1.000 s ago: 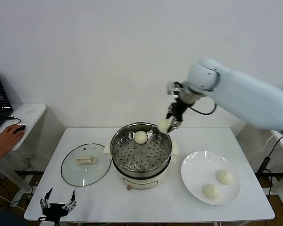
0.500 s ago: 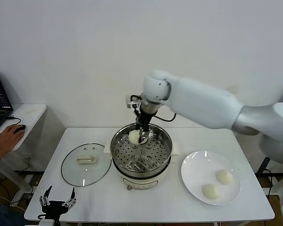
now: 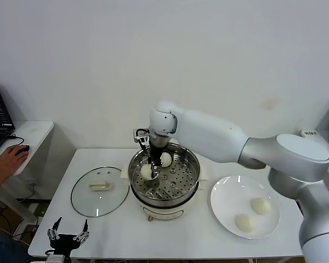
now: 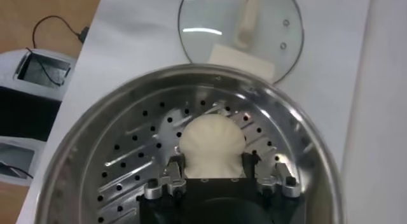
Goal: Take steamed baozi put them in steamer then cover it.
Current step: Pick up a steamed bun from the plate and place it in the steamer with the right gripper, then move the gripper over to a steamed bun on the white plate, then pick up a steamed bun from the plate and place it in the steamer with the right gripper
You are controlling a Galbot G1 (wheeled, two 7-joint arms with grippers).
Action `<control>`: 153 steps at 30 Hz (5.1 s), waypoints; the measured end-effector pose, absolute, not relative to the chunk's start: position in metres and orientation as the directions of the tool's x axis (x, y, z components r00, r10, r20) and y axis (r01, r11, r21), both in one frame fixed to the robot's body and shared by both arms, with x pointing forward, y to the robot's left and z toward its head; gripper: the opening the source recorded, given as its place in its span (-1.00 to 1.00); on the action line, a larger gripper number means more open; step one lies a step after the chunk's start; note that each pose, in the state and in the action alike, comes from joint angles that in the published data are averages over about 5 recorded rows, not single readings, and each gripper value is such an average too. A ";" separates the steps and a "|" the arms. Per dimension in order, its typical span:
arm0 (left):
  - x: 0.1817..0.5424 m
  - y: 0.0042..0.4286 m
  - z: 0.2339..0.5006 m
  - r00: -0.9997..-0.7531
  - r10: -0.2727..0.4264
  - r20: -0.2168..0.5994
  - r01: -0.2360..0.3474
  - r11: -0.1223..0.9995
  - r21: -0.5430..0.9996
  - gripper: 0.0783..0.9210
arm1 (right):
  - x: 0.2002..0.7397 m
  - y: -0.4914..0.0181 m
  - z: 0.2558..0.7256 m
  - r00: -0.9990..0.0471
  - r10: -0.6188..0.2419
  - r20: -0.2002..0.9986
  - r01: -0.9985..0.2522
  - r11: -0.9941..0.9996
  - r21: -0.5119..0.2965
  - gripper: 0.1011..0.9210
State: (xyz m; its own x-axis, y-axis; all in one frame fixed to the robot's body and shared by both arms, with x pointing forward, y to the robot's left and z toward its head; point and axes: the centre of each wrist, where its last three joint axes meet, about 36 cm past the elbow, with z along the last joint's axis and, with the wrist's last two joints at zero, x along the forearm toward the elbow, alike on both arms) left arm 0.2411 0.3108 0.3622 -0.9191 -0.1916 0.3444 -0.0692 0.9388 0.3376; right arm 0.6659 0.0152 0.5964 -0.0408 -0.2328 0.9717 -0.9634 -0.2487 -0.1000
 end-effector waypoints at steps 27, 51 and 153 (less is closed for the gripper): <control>0.246 0.310 0.361 -0.919 -0.181 0.350 -0.064 0.945 0.321 0.77 | 0.665 -0.068 0.669 -0.113 -0.307 0.945 -0.956 -0.225 -0.187 0.76; 0.246 0.308 0.361 -0.913 -0.166 0.372 -0.054 0.954 0.295 0.77 | 0.585 -0.286 0.653 -0.130 -0.173 0.976 -0.981 -0.124 -0.153 0.76; 0.250 0.304 0.350 -0.923 -0.229 0.310 -0.114 0.931 0.346 0.77 | 0.662 -0.193 0.709 -0.131 -0.292 0.947 -0.905 -0.354 -0.235 0.10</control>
